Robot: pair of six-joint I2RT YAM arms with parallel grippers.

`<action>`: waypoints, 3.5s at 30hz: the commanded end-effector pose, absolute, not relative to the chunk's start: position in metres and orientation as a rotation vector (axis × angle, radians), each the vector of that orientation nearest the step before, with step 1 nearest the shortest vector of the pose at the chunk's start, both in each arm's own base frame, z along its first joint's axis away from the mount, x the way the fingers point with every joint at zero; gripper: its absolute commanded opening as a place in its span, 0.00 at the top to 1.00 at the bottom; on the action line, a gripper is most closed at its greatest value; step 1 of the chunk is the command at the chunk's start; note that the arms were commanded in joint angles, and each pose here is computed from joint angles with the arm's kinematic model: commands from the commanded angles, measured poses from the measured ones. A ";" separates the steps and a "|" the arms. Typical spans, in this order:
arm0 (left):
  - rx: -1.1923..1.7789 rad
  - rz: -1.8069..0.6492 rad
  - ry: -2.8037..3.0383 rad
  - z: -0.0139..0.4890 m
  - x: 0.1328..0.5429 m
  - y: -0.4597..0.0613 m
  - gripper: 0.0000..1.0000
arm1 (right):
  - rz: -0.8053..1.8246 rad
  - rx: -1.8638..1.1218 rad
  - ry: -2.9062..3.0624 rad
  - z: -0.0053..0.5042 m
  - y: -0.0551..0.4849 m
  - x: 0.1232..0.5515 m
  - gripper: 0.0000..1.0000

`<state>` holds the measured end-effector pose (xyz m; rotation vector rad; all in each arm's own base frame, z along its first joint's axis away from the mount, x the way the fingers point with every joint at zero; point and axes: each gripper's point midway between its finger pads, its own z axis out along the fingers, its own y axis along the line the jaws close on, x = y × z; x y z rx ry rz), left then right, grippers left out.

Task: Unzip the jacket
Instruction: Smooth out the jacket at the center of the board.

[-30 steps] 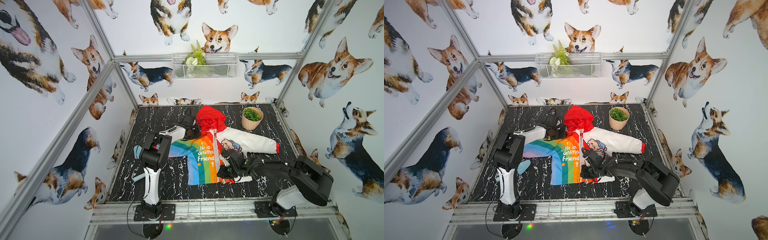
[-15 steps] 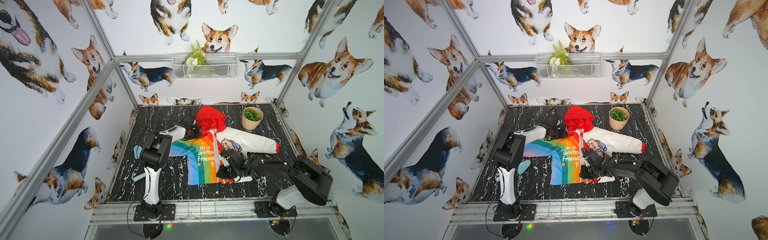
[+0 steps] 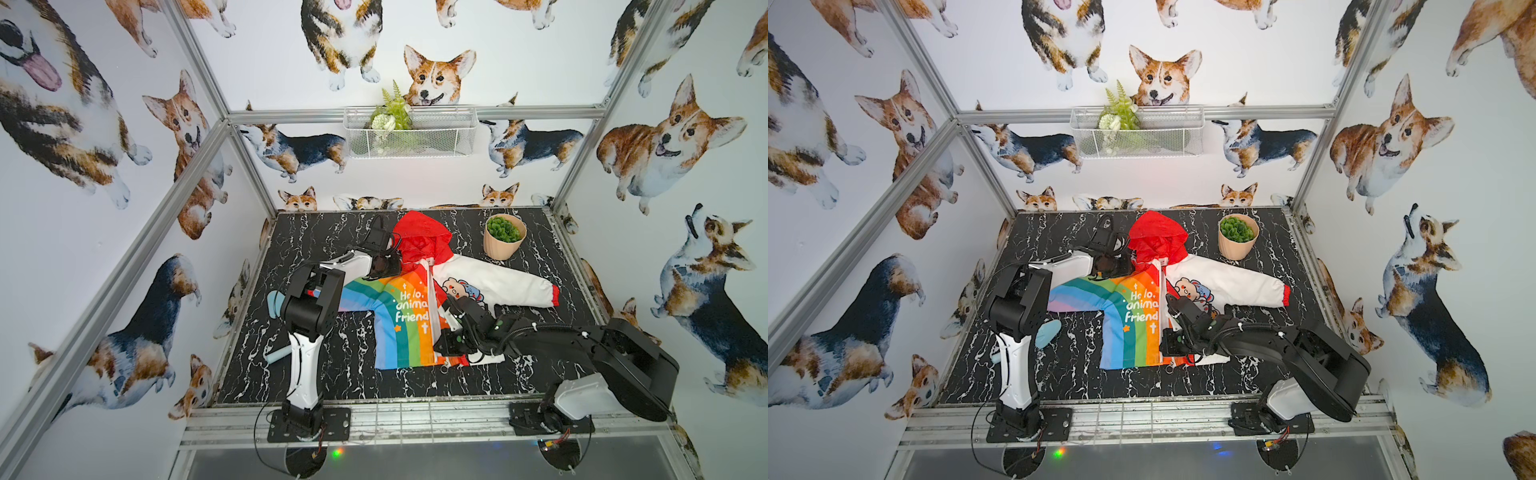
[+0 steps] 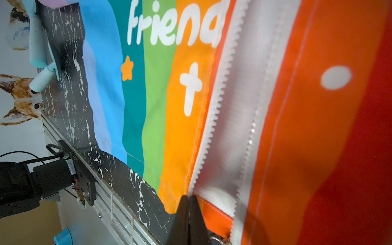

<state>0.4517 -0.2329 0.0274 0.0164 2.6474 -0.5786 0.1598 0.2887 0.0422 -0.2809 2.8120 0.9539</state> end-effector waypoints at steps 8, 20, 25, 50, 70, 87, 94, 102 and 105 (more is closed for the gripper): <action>0.000 -0.514 2.705 0.013 0.445 -0.223 0.63 | 0.916 -0.249 2.873 0.034 0.279 0.150 1.00; -0.003 -0.516 2.700 0.018 0.445 -0.221 0.63 | 0.821 -0.283 2.918 0.029 0.273 0.150 0.88; 0.036 -0.561 2.613 0.059 0.450 -0.224 0.49 | 0.605 -0.248 2.726 0.068 0.240 0.186 0.64; -0.721 -0.280 2.451 0.056 0.377 0.011 0.60 | 0.371 0.852 2.329 0.106 0.006 0.347 0.73; -0.782 -0.247 2.571 0.017 0.406 0.018 0.60 | 0.248 1.113 2.417 0.045 -0.058 0.380 0.77; -0.979 -0.117 2.601 0.005 0.382 0.051 0.60 | 0.315 1.266 2.489 0.000 -0.070 0.377 0.83; -1.022 -0.130 2.600 0.001 0.378 0.057 0.60 | 0.283 1.311 2.465 0.000 -0.079 0.368 0.84; -0.979 -0.224 2.574 0.007 0.385 0.047 0.49 | 0.323 1.288 2.453 0.005 -0.076 0.368 0.83; -0.901 -0.346 2.486 0.032 0.399 0.036 0.34 | 0.395 1.194 2.385 0.028 -0.070 0.377 0.80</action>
